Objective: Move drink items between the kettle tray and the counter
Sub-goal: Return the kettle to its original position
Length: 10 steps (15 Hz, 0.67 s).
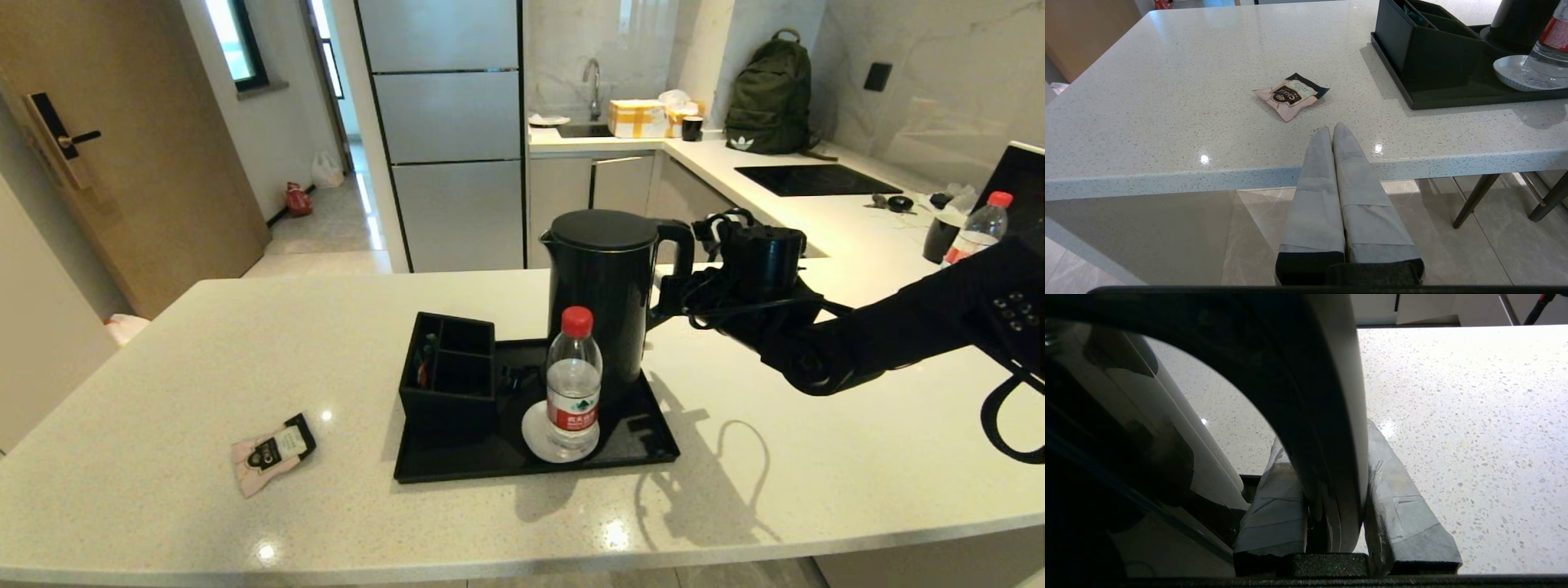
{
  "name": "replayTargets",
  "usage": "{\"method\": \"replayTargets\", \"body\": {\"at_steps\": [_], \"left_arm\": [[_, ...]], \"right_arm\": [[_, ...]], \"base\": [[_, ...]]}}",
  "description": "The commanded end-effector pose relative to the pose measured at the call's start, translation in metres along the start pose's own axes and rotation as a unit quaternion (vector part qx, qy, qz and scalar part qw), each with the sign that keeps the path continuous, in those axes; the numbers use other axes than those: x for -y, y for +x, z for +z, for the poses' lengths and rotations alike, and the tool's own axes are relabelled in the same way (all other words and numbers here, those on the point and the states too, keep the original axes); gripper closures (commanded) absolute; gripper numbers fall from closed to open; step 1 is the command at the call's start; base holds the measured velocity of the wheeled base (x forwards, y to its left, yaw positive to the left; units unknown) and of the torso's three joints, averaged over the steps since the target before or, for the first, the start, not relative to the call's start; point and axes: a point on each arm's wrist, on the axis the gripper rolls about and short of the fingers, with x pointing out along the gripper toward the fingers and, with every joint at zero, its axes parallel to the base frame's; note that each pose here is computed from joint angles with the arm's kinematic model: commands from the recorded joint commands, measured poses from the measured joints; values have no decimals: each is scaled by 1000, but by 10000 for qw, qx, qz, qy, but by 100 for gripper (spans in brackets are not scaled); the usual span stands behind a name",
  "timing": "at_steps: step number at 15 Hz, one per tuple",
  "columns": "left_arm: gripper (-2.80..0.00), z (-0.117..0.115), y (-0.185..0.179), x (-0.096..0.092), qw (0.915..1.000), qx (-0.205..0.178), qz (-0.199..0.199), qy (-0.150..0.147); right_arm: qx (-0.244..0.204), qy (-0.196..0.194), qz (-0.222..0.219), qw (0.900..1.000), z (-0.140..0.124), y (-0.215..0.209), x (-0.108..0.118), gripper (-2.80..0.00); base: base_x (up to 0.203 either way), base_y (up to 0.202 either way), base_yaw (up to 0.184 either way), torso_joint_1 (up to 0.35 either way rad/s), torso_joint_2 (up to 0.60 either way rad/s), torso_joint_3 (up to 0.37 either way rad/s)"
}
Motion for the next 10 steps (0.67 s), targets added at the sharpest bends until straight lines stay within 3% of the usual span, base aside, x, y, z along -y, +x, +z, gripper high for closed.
{"method": "replayTargets", "body": {"at_steps": [1,2,10], "left_arm": [[0,0,0,0,10000,-9,3,-4],[0,0,0,0,10000,-9,11,4],[0,0,0,0,10000,-9,3,-4]], "right_arm": [[-26,5,-128,9999,-7,7,0,0],[26,7,-329,9995,-8,12,1,0],[74,-21,-269,9996,-1,2,-5,0]], "base": [[0,0,0,0,0,0],[0,0,0,0,0,0],[0,0,0,0,0,0]]}}
